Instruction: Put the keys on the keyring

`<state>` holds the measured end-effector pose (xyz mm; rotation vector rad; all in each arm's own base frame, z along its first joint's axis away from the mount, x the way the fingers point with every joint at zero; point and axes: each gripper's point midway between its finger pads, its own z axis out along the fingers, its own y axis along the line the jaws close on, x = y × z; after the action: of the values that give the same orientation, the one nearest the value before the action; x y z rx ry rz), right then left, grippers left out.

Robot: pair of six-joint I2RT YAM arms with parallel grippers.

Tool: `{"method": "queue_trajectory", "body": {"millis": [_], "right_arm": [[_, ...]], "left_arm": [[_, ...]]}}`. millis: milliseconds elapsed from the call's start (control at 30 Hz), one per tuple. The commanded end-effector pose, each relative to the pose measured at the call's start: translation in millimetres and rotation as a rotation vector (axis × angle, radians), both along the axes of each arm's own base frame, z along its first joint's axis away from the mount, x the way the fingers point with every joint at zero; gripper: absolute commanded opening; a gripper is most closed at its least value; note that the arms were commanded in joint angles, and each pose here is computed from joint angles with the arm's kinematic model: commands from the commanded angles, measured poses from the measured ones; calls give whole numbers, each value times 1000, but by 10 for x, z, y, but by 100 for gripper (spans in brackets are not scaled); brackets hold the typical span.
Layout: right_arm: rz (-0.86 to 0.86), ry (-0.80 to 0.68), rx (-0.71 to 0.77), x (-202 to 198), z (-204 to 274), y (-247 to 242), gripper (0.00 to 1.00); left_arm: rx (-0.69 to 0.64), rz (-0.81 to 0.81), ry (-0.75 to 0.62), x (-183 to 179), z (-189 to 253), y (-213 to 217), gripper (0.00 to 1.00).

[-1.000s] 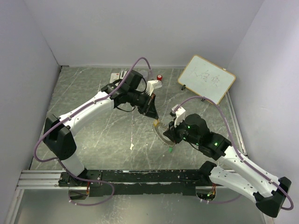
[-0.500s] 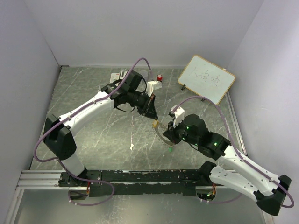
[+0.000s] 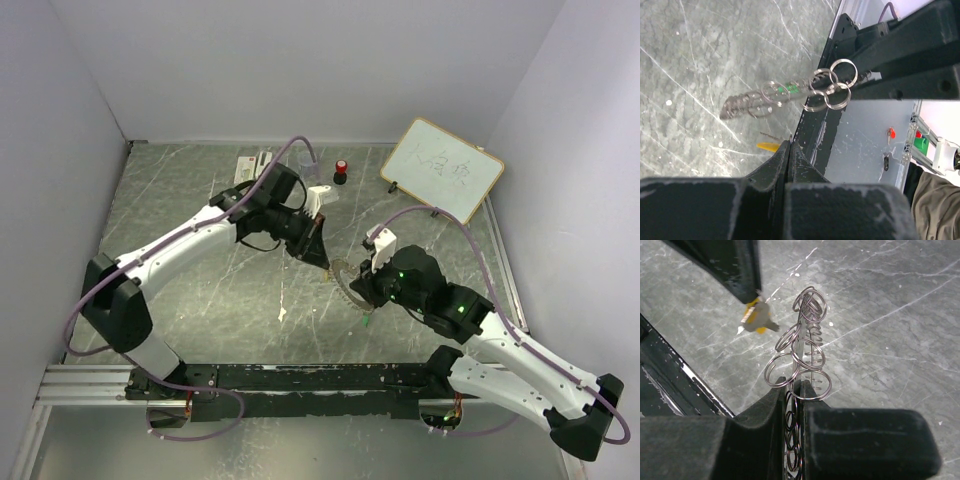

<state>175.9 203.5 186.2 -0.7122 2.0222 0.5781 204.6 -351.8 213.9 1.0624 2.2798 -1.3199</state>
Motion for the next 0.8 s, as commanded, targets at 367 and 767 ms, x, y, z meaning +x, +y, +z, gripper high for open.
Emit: {"method": "queue_trajectory", "body": {"millis": [367, 767], "right_arm": [[-21, -67, 61, 75, 314, 39, 0], [-27, -80, 60, 91, 314, 30, 0]], "left_arm": [[-72, 39, -140, -77, 338, 182, 7], [-476, 383, -586, 72, 876, 554, 7]]}}
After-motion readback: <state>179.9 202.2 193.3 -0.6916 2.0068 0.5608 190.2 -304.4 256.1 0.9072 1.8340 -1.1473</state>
